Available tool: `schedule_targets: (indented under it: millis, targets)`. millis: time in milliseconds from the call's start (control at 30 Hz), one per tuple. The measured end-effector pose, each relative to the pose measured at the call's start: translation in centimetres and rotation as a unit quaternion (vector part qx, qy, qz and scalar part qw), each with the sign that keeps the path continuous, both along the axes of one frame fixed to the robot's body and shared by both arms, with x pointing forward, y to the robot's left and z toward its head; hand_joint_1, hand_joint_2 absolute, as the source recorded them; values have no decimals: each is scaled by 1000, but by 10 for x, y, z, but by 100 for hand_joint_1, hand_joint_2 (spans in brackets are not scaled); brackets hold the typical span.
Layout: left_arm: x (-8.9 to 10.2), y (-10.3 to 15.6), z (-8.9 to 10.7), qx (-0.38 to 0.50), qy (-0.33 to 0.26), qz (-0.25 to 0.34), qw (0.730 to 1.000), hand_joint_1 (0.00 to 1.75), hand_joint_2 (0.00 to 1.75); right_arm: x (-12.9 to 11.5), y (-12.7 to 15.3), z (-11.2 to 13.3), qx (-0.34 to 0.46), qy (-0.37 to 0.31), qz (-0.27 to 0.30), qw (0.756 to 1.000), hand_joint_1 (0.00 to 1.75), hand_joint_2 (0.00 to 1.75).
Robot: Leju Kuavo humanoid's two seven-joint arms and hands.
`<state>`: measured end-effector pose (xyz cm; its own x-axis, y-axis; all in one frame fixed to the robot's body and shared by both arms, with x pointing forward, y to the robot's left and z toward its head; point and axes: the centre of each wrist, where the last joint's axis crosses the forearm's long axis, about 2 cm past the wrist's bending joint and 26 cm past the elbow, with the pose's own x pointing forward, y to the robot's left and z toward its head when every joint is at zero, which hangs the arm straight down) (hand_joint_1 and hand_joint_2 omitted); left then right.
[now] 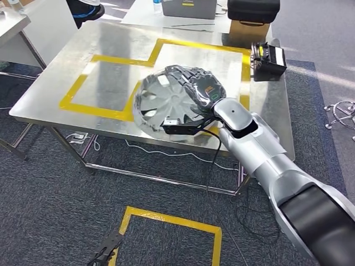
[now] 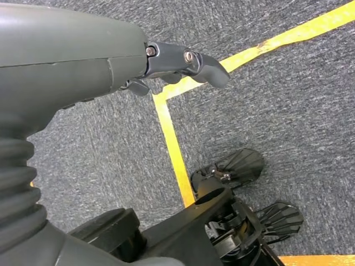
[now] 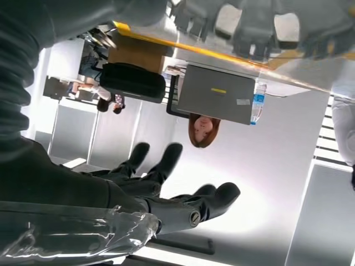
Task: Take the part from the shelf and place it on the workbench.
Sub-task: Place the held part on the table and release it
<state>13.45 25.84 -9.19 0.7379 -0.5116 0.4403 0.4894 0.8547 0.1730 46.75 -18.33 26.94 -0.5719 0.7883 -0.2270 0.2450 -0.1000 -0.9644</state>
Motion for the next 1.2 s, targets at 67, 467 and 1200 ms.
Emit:
schedule_targets:
  millis: [67,467,1200]
  targets:
    - [0,0,0,0,0,0,1000,0,0,-1,3,0,-1,-1,4,1000,0,175]
    - [0,0,0,0,1,0,1000,0,0,-4,14,0,-11,-3,20,1000,0,175]
    - [0,2,0,12,11,14,1000,0,0,-10,20,-6,15,-4,25,1000,0,0]
